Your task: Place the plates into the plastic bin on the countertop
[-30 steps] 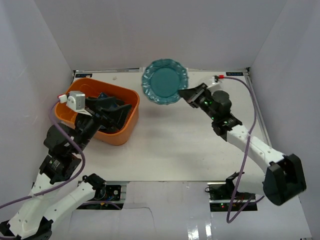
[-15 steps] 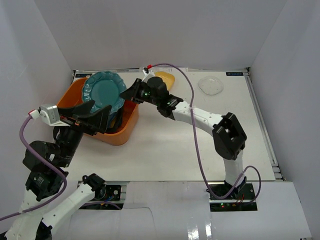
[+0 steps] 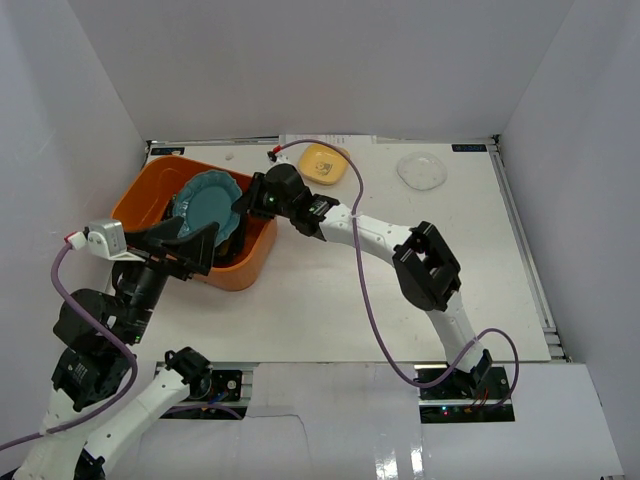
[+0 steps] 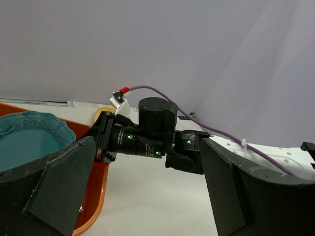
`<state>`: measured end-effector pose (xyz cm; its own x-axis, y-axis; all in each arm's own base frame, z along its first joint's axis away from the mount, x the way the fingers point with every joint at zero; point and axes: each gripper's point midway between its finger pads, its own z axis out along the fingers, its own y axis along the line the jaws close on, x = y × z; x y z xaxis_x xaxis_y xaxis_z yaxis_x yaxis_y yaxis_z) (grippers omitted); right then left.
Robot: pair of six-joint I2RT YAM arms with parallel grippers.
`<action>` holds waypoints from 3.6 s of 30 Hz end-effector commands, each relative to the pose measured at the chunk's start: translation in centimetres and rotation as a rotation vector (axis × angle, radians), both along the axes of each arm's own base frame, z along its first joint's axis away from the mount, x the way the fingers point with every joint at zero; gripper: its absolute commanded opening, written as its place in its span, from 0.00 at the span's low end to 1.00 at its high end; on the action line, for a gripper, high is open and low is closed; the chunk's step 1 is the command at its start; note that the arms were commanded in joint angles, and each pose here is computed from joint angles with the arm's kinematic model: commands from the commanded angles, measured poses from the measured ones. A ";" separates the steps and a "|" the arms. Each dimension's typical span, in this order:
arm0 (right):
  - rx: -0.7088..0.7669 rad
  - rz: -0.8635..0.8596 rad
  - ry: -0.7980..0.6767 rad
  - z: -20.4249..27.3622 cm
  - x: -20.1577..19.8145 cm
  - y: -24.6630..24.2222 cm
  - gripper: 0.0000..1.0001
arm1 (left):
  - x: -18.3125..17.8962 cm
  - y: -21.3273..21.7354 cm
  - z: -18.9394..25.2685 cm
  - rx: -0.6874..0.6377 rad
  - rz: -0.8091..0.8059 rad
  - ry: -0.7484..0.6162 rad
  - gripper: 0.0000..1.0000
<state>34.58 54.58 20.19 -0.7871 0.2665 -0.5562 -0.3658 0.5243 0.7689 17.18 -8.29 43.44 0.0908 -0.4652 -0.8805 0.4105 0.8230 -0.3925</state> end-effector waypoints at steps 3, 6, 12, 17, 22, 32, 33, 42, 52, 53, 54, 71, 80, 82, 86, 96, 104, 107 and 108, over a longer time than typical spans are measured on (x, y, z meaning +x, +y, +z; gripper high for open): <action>0.155 -0.049 -0.105 7.2 0.8 0.7 0.44 | 0.3 0.0 -0.9 0.031 0.009 0.022 0.98; 0.112 -0.072 -0.116 6.6 0.8 0.1 0.60 | 0.2 0.0 -0.8 0.033 0.008 0.018 0.98; 0.021 -0.117 -0.171 6.9 0.9 -1.1 0.83 | 0.1 0.2 -0.9 0.031 0.016 0.019 0.98; -0.100 -0.188 -0.316 8.1 1.8 -3.8 0.88 | 0.1 0.4 -1.2 0.030 0.023 0.022 0.98; -0.219 -0.345 -0.428 10.0 4.4 -9.5 0.61 | 0.7 -0.1 -2.7 0.046 0.020 0.054 0.98; -0.600 -0.685 -0.360 2.1 17.4 -23.0 0.62 | 3.0 -2.8 -7.4 0.085 -0.029 0.142 0.98; -0.644 -0.684 -0.345 1.0 18.1 -23.7 0.72 | 3.4 -3.0 -7.9 0.094 -0.023 0.148 0.98; -0.675 -0.690 -0.220 -7.0 25.5 -26.1 0.85 | 5.2 -4.0 -10.3 0.133 -0.012 0.172 0.98; -0.643 -0.705 -0.137 -12.6 26.4 -26.7 0.24 | 5.8 -4.0 -11.4 0.159 0.002 0.174 0.98; -0.612 -0.722 -0.158 -11.3 26.6 -26.6 0.17 | 5.8 -4.0 -11.5 0.161 0.006 0.175 0.98; -0.616 -0.730 -0.143 -12.0 26.1 -27.0 0.08 | 5.9 -3.9 -11.6 0.165 0.011 0.175 0.98; -0.296 -0.521 -0.619 14.5 11.6 -20.5 0.08 | 3.4 -2.1 -6.4 0.033 0.010 0.043 0.98; -0.266 -0.233 -0.642 13.3 5.2 -7.7 0.08 | 1.2 0.3 -2.5 -0.024 0.053 -0.057 0.98; -0.290 -0.182 -0.646 11.4 3.9 -5.1 0.08 | 1.0 0.9 -2.1 -0.032 0.076 -0.069 0.98; -0.330 -0.117 -0.652 9.5 2.5 -1.7 0.08 | 0.9 1.5 -2.2 -0.030 0.101 -0.070 0.98; -0.379 -0.065 -0.637 6.6 0.9 -0.2 0.40 | 1.2 1.8 -3.3 -0.030 0.123 -0.063 0.98; -0.332 -0.188 -0.643 11.1 2.6 -6.4 0.61 | 1.9 1.1 -4.6 -0.021 0.111 -0.035 0.98; -0.340 -0.330 -0.596 10.4 6.0 -13.1 0.60 | 2.2 0.7 -5.2 -0.011 0.100 -0.022 0.98; -0.360 -0.384 -0.575 9.8 7.3 -15.5 0.60 | 2.3 0.4 -5.5 -0.006 0.091 -0.018 0.98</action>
